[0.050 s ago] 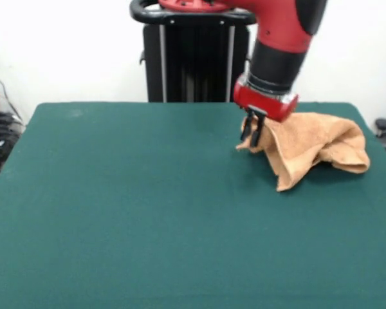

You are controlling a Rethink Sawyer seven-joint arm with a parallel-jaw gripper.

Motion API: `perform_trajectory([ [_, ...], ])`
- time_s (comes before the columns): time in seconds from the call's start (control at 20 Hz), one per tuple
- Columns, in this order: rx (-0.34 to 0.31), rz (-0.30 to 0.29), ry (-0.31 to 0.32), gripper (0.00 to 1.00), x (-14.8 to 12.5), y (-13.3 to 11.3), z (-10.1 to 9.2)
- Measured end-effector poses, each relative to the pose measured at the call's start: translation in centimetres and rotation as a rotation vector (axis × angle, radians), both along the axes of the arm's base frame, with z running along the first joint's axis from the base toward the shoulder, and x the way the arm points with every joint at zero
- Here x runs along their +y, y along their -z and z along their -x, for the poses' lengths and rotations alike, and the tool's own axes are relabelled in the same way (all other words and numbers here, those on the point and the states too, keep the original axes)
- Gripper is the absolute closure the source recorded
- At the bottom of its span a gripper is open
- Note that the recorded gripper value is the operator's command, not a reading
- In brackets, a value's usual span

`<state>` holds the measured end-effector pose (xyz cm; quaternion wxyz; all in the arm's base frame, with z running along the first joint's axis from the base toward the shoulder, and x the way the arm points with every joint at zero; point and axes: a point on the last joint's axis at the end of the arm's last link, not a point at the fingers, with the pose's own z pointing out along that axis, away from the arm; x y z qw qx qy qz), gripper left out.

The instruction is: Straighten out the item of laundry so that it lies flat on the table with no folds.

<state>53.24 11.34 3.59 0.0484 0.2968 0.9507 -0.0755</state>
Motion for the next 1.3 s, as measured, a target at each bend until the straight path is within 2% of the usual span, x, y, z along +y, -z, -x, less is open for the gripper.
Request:
perform_trajectory([
  [0.25,-0.019,0.027,0.043,1.00,-2.2,-6.2,-0.5],
  [0.3,-0.007,0.035,0.056,1.00,-2.5,-8.8,-0.1],
  [0.5,0.022,0.035,0.070,1.00,-2.3,-12.1,0.7],
  [0.55,0.040,0.033,0.075,1.00,-2.0,-13.7,1.3],
  [0.8,0.077,0.028,0.070,1.00,-0.6,-17.2,2.6],
  [0.9,0.082,0.027,0.066,1.00,-0.1,-17.9,2.8],
  [1.3,0.103,0.026,0.019,1.00,3.3,-22.6,4.1],
])
